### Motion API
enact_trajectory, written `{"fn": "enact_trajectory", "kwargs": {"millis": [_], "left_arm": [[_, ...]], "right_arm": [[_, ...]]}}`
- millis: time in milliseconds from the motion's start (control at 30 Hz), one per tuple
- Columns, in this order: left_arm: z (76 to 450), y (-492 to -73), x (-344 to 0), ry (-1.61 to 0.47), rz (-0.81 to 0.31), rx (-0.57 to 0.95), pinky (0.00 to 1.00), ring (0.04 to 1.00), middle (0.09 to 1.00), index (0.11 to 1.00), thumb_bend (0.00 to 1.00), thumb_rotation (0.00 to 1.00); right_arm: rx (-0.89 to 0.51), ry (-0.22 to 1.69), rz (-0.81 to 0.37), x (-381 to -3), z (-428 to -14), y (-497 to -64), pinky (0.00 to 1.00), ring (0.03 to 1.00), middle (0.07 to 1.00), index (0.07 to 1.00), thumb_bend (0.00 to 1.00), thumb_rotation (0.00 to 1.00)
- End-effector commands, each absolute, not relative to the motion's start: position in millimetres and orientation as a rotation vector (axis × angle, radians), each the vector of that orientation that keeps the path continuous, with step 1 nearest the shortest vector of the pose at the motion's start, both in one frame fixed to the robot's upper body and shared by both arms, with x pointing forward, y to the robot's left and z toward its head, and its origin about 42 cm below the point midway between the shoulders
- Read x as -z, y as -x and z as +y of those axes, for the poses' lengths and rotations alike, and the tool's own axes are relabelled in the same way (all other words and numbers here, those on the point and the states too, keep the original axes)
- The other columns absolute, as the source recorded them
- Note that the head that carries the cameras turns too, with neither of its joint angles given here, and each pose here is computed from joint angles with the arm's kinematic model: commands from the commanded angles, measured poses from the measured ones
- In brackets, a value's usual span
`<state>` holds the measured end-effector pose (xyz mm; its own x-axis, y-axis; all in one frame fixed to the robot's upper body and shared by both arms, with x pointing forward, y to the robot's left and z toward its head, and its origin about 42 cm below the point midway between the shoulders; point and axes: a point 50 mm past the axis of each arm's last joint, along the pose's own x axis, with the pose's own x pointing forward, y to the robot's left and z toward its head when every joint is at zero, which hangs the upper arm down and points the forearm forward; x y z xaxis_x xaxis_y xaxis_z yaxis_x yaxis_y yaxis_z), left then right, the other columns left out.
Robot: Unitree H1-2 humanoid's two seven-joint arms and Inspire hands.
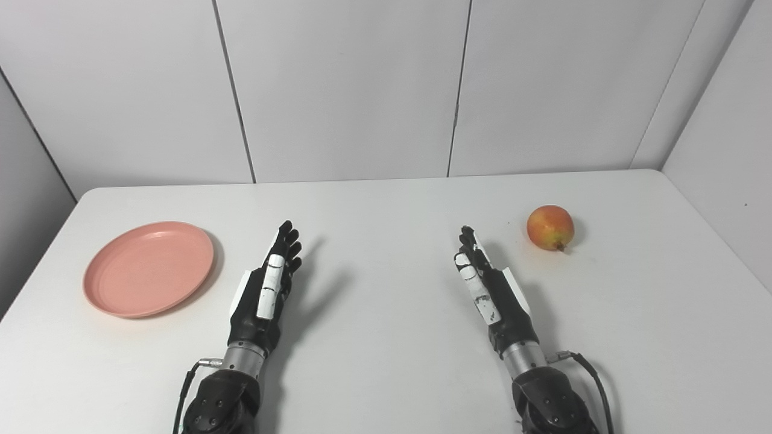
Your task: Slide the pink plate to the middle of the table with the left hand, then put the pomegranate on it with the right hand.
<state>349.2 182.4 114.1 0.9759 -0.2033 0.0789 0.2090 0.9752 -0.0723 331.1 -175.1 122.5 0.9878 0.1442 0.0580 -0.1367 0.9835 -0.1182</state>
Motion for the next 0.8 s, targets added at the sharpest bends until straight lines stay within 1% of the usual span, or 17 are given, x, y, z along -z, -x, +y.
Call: {"fn": "enact_trajectory", "kwargs": {"millis": [0, 100, 167, 200, 233, 300, 333, 433, 633, 767], "left_arm": [[177.3, -359.0, -131.7, 0.067, -0.158, 0.220, 1.00, 1.000, 1.000, 1.000, 0.65, 1.00], [168.9, -356.8, -128.2, 0.054, -0.157, 0.228, 1.00, 1.000, 1.000, 1.000, 0.63, 1.00], [161.1, -356.2, -124.3, 0.043, -0.156, 0.227, 1.00, 1.000, 1.000, 1.000, 0.62, 1.00], [157.7, -356.3, -122.3, 0.041, -0.156, 0.227, 1.00, 1.000, 1.000, 1.000, 0.63, 1.00], [153.0, -356.5, -119.8, 0.040, -0.154, 0.225, 1.00, 1.000, 1.000, 1.000, 0.62, 1.00], [145.2, -356.3, -117.3, 0.037, -0.152, 0.215, 1.00, 1.000, 1.000, 1.000, 0.61, 1.00], [141.8, -356.1, -116.7, 0.036, -0.151, 0.207, 1.00, 1.000, 1.000, 1.000, 0.62, 1.00], [130.3, -354.8, -116.6, 0.034, -0.150, 0.185, 1.00, 1.000, 1.000, 1.000, 0.63, 1.00], [124.2, -355.8, -111.4, -0.053, -0.120, 0.171, 1.00, 1.000, 1.000, 1.000, 0.69, 1.00], [124.8, -357.9, -110.0, -0.053, -0.127, 0.161, 1.00, 1.000, 1.000, 1.000, 0.67, 1.00]], "right_arm": [[-0.139, 0.100, -0.161, -142.7, -175.0, -340.2, 1.00, 1.000, 1.000, 1.000, 0.65, 0.99], [-0.129, 0.085, -0.162, -140.2, -184.0, -337.9, 1.00, 1.000, 1.000, 1.000, 0.66, 0.98], [-0.115, 0.046, -0.162, -137.9, -192.0, -335.8, 1.00, 1.000, 1.000, 1.000, 0.65, 0.95], [-0.108, 0.027, -0.160, -136.7, -195.6, -334.9, 1.00, 1.000, 1.000, 0.996, 0.66, 0.89], [-0.106, 0.021, -0.160, -135.6, -200.6, -333.6, 1.00, 1.000, 1.000, 0.996, 0.66, 0.86], [-0.117, 0.019, -0.171, -134.2, -208.0, -332.4, 1.00, 1.000, 1.000, 0.999, 0.66, 0.85], [-0.126, 0.018, -0.178, -133.6, -211.0, -332.1, 1.00, 1.000, 1.000, 1.000, 0.64, 0.85], [-0.156, 0.014, -0.186, -130.9, -220.0, -332.2, 1.00, 1.000, 1.000, 1.000, 0.63, 0.87], [-0.172, 0.026, -0.217, -123.7, -230.7, -333.0, 1.00, 1.000, 1.000, 1.000, 0.58, 0.88], [-0.178, 0.029, -0.222, -119.2, -232.5, -334.6, 1.00, 1.000, 1.000, 1.000, 0.60, 0.89]]}}
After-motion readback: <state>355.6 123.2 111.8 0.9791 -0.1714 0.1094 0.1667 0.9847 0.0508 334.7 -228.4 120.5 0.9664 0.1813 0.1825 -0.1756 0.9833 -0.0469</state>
